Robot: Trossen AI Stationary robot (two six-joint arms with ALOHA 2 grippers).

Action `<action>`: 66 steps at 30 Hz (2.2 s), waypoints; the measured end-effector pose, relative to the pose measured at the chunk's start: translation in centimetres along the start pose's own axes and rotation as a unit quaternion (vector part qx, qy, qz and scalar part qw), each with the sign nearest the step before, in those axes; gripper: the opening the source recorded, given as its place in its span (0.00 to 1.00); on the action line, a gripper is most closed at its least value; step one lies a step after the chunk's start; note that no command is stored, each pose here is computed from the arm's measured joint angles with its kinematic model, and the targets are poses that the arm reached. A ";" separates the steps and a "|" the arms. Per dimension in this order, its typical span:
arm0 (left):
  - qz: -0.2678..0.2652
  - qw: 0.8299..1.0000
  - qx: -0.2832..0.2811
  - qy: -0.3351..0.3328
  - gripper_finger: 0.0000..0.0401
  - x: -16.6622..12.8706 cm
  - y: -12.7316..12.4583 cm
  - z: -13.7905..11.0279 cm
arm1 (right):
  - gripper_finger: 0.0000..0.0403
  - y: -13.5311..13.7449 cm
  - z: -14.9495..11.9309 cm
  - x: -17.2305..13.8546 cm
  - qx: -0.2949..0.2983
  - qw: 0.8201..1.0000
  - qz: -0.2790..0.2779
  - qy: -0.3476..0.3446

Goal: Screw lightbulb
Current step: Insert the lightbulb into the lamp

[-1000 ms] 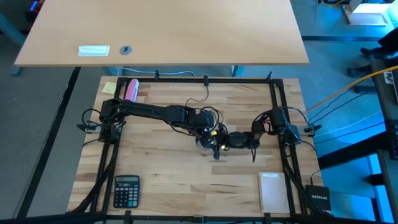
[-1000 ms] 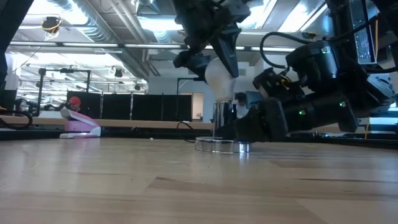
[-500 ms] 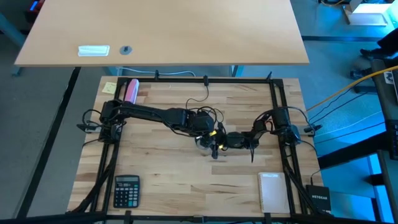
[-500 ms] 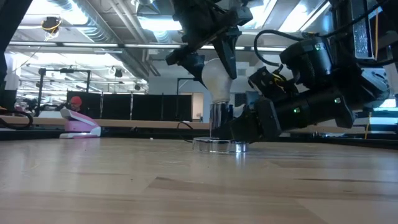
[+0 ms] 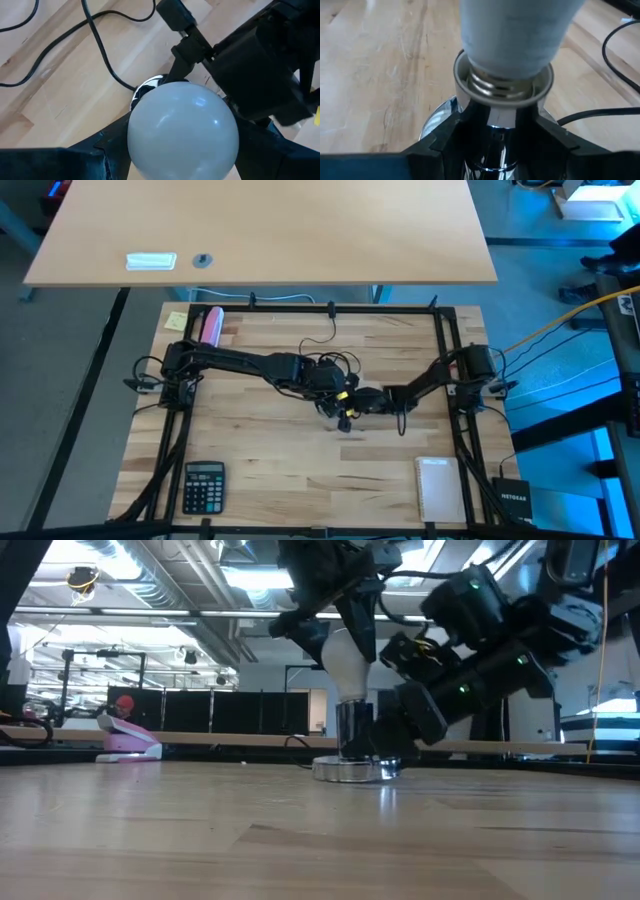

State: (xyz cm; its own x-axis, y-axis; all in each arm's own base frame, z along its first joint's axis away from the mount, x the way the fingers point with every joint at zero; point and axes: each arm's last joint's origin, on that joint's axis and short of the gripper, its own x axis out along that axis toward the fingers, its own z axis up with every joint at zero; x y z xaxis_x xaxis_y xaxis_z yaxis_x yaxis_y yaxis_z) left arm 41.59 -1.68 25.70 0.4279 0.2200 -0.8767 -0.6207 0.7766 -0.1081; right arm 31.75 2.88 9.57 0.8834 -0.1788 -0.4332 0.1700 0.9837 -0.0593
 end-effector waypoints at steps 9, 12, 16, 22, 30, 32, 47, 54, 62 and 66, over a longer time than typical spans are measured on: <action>-0.004 1.000 0.013 -0.001 0.65 -0.7 -0.1 -0.1 | 0.45 0.2 1.4 -0.3 0.012 1.000 0.021 0.000; -0.008 1.000 0.018 -0.006 0.65 -1.3 0.0 0.0 | 0.45 0.2 1.6 -0.4 0.004 1.000 0.021 -0.007; -0.009 1.000 0.020 -0.007 0.65 -1.4 0.0 0.0 | 0.45 0.2 1.4 -0.2 0.003 1.000 0.020 -0.003; -0.004 1.000 0.031 0.001 0.65 -1.0 0.1 -0.2 | 0.71 0.3 1.8 -0.1 0.009 1.000 0.022 -0.014; -0.006 1.000 0.028 -0.003 0.65 -1.1 0.0 -0.1 | 0.91 -0.1 0.6 -0.9 -0.008 1.000 0.013 -0.021; -0.007 1.000 0.028 -0.003 0.65 -1.1 0.0 -0.1 | 0.89 -0.6 -0.3 -1.7 0.003 0.998 0.008 -0.059; -0.008 1.000 0.023 -0.008 0.65 -1.2 0.0 -0.1 | 0.73 0.2 -2.9 1.6 -0.008 0.992 0.022 -0.126; -0.008 1.000 0.025 -0.008 0.65 -1.2 0.0 0.0 | 0.65 0.4 -3.6 2.7 -0.005 0.992 0.020 -0.125; -0.006 1.000 0.026 -0.007 0.65 -1.3 0.1 -0.1 | 0.45 0.1 -3.5 3.3 -0.013 0.993 -0.007 -0.113; -0.006 1.000 0.026 -0.007 0.65 -1.3 0.1 -0.1 | 0.45 0.0 -3.6 3.3 -0.013 0.994 -0.013 -0.110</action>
State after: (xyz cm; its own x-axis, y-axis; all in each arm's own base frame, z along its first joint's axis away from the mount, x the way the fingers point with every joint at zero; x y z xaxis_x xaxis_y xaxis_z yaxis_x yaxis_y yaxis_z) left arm 40.96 -1.97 26.77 0.4435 0.2189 -0.8691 -0.5807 0.8089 -0.0926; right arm 33.11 2.36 4.94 0.9533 -0.2018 -0.2246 0.1852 0.9783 -0.0929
